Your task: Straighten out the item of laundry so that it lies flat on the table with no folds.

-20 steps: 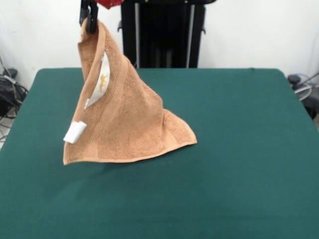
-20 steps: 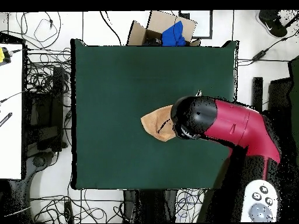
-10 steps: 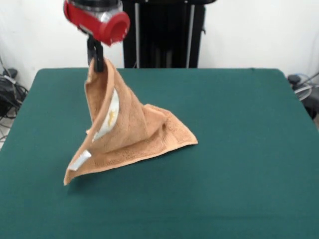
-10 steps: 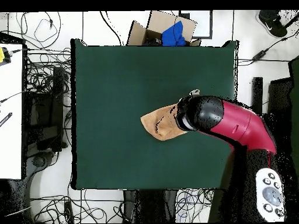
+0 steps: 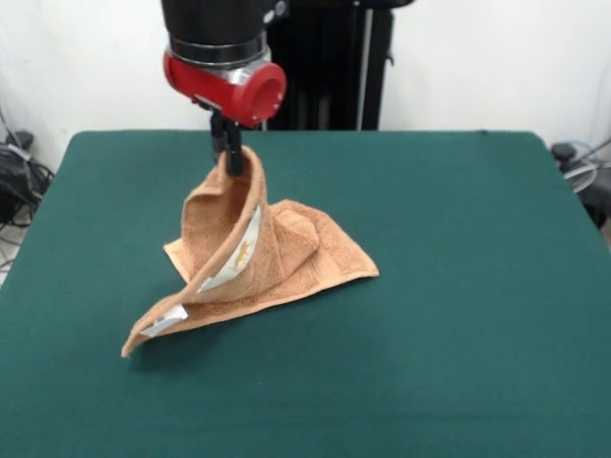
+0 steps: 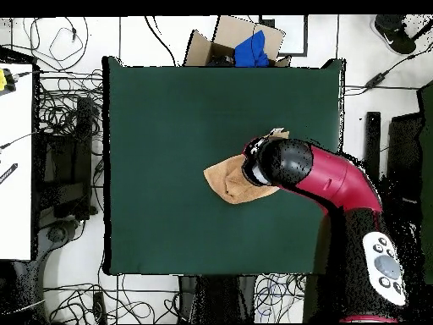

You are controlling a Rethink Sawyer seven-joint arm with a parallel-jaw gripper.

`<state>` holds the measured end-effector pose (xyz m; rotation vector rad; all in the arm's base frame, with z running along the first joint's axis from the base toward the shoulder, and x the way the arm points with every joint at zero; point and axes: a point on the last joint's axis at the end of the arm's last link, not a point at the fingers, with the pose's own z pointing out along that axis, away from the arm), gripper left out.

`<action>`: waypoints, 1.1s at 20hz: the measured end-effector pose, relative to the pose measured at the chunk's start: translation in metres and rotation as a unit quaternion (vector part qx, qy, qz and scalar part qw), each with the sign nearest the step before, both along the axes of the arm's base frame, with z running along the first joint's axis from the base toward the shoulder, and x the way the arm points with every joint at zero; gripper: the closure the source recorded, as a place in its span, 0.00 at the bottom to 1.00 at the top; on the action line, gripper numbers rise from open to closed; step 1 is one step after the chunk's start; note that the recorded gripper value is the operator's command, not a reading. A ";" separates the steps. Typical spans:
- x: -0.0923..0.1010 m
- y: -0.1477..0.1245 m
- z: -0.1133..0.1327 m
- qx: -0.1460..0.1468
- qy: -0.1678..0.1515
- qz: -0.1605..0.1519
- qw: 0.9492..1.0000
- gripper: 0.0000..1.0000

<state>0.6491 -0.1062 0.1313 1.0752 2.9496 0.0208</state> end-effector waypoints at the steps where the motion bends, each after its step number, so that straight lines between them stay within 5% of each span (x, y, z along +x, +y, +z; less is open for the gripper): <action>1: 0.002 0.004 0.000 0.003 -0.001 0.003 1.000 1.00; 11: -0.001 -0.008 -0.005 0.016 -0.002 0.001 1.000 1.00; 22: -0.028 -0.080 -0.006 -0.020 0.005 -0.005 1.000 1.00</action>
